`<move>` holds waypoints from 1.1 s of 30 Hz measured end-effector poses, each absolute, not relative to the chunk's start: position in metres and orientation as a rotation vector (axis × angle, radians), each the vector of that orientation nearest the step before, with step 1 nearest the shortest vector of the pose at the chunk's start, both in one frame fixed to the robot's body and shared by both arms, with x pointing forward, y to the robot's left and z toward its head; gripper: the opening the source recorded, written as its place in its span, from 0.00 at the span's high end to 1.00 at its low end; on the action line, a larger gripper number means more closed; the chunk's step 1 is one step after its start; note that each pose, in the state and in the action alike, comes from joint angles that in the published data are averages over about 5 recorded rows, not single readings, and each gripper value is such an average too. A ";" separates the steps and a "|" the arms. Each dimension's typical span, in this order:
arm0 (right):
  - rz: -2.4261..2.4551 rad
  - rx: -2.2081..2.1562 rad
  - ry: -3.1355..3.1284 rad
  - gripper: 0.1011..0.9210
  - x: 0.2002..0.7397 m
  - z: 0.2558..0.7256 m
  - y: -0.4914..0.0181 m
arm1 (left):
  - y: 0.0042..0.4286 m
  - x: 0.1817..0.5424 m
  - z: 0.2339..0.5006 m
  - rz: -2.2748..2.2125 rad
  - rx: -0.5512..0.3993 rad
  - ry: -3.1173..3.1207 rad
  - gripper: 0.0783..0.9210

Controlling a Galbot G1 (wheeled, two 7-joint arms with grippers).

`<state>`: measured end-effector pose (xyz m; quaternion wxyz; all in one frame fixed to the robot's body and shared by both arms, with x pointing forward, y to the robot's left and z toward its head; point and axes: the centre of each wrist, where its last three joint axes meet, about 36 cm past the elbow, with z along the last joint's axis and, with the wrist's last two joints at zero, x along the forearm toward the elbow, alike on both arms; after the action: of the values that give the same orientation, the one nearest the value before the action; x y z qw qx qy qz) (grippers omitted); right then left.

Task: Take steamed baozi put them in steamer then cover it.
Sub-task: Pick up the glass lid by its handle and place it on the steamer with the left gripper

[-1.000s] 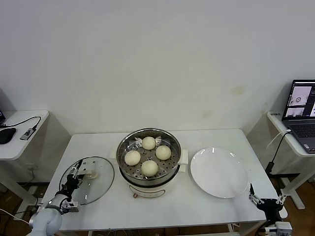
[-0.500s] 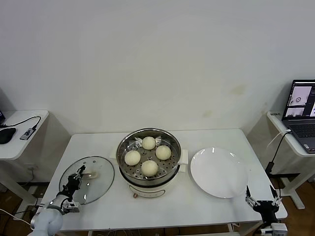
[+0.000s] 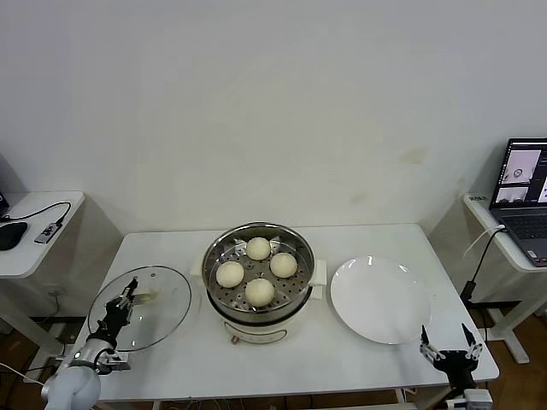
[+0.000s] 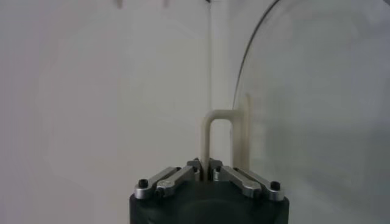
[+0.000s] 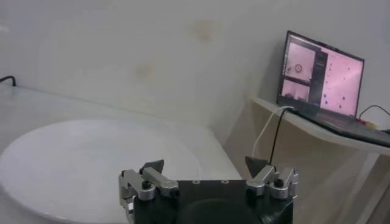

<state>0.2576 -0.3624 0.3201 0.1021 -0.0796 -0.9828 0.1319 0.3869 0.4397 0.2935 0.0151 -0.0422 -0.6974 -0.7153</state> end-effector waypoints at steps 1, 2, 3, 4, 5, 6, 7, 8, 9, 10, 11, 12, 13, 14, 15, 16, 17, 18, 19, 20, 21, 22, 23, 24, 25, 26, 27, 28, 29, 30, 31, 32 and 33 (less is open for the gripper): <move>0.391 -0.228 -2.900 0.12 0.258 0.321 -0.361 | 0.440 0.385 0.298 -2.232 -0.118 -2.170 0.92; 0.393 -0.220 -2.899 0.12 0.258 0.322 -0.361 | 0.440 0.383 0.303 -2.237 -0.105 -2.170 0.92; 0.396 -0.213 -2.898 0.12 0.258 0.324 -0.360 | 0.440 0.381 0.308 -2.242 -0.091 -2.169 0.92; 0.398 -0.207 -2.898 0.12 0.258 0.325 -0.359 | 0.440 0.379 0.313 -2.245 -0.078 -2.168 0.92; 0.400 -0.201 -2.898 0.12 0.258 0.325 -0.359 | 0.441 0.377 0.318 -2.247 -0.066 -2.166 0.92; 0.402 -0.195 -2.898 0.12 0.257 0.326 -0.358 | 0.441 0.375 0.323 -2.247 -0.054 -2.164 0.92; 0.405 -0.190 -2.898 0.12 0.257 0.327 -0.358 | 0.442 0.373 0.329 -2.247 -0.042 -2.163 0.92; 0.407 -0.185 -2.898 0.12 0.257 0.327 -0.357 | 0.442 0.371 0.335 -2.246 -0.030 -2.161 0.92; 0.409 -0.180 -2.898 0.12 0.257 0.328 -0.356 | 0.443 0.369 0.342 -2.244 -0.020 -2.159 0.92; 0.412 -0.175 -2.898 0.12 0.257 0.328 -0.355 | 0.443 0.368 0.348 -2.241 -0.010 -2.158 0.92; 0.414 -0.171 -2.898 0.12 0.256 0.329 -0.355 | 0.443 0.367 0.356 -2.238 0.001 -2.157 0.92; 0.416 -0.166 -2.897 0.12 0.256 0.329 -0.354 | 0.444 0.366 0.363 -2.235 0.011 -2.156 0.92; 0.418 -0.161 -2.897 0.12 0.256 0.330 -0.353 | 0.444 0.366 0.371 -2.234 0.020 -2.156 0.92; 0.419 -0.157 -2.897 0.12 0.256 0.330 -0.352 | 0.443 0.366 0.379 -2.233 0.029 -2.157 0.92; 0.420 -0.153 -2.898 0.12 0.256 0.330 -0.351 | 0.442 0.367 0.387 -2.232 0.037 -2.159 0.92; 0.421 -0.150 -2.898 0.12 0.255 0.331 -0.350 | 0.441 0.368 0.394 -2.232 0.042 -2.161 0.92; 0.422 -0.147 -2.898 0.12 0.255 0.331 -0.348 | 0.439 0.368 0.402 -2.231 0.046 -2.164 0.92; 0.423 -0.145 -2.899 0.12 0.255 0.331 -0.347 | 0.437 0.369 0.409 -2.231 0.048 -2.167 0.92; 0.423 -0.142 -2.899 0.12 0.255 0.331 -0.346 | 0.434 0.370 0.416 -2.231 0.049 -2.171 0.92; 0.424 -0.140 -2.899 0.12 0.255 0.331 -0.345 | 0.431 0.371 0.422 -2.231 0.050 -2.175 0.92; 0.424 -0.139 -2.899 0.12 0.255 0.331 -0.345 | 0.428 0.372 0.429 -2.232 0.049 -2.180 0.92; 0.424 -0.138 -2.899 0.12 0.255 0.331 -0.344 | 0.425 0.373 0.435 -2.235 0.045 -2.184 0.92; 0.424 -0.137 -2.898 0.12 0.254 0.331 -0.343 | 0.420 0.373 0.441 -2.239 0.040 -2.187 0.92; 0.423 -0.135 -2.897 0.12 0.254 0.331 -0.342 | 0.416 0.374 0.446 -2.244 0.034 -2.191 0.92; 0.423 -0.134 -2.896 0.12 0.254 0.331 -0.341 | 0.410 0.375 0.450 -2.251 0.026 -2.194 0.92; 0.423 -0.132 -2.896 0.12 0.254 0.331 -0.339 | 0.404 0.376 0.455 -2.260 0.018 -2.198 0.92; 0.423 -0.130 -2.896 0.12 0.254 0.331 -0.338 | 0.398 0.377 0.458 -2.267 0.010 -2.203 0.92; 0.424 -0.127 -2.896 0.12 0.254 0.331 -0.337 | 0.391 0.378 0.462 -2.273 0.001 -2.211 0.92; 0.424 -0.125 -2.897 0.12 0.255 0.331 -0.336 | 0.384 0.379 0.464 -2.277 -0.010 -2.221 0.92; 0.424 -0.124 -2.897 0.12 0.255 0.330 -0.334 | 0.376 0.380 0.466 -2.279 -0.021 -2.232 0.92; 0.425 -0.123 -2.898 0.12 0.255 0.330 -0.333 | 0.368 0.381 0.468 -2.279 -0.033 -2.243 0.92; 0.425 -0.122 -2.898 0.12 0.255 0.330 -0.332 | 0.360 0.382 0.469 -2.279 -0.046 -2.255 0.92; 0.425 -0.121 -2.897 0.12 0.255 0.329 -0.331 | 0.351 0.383 0.470 -2.278 -0.059 -2.266 0.92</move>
<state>0.2548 -0.3310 0.3292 0.1052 -0.0412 -0.9831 0.1444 0.3828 0.3510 0.4697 -0.0361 -0.0184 -0.7047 -0.7083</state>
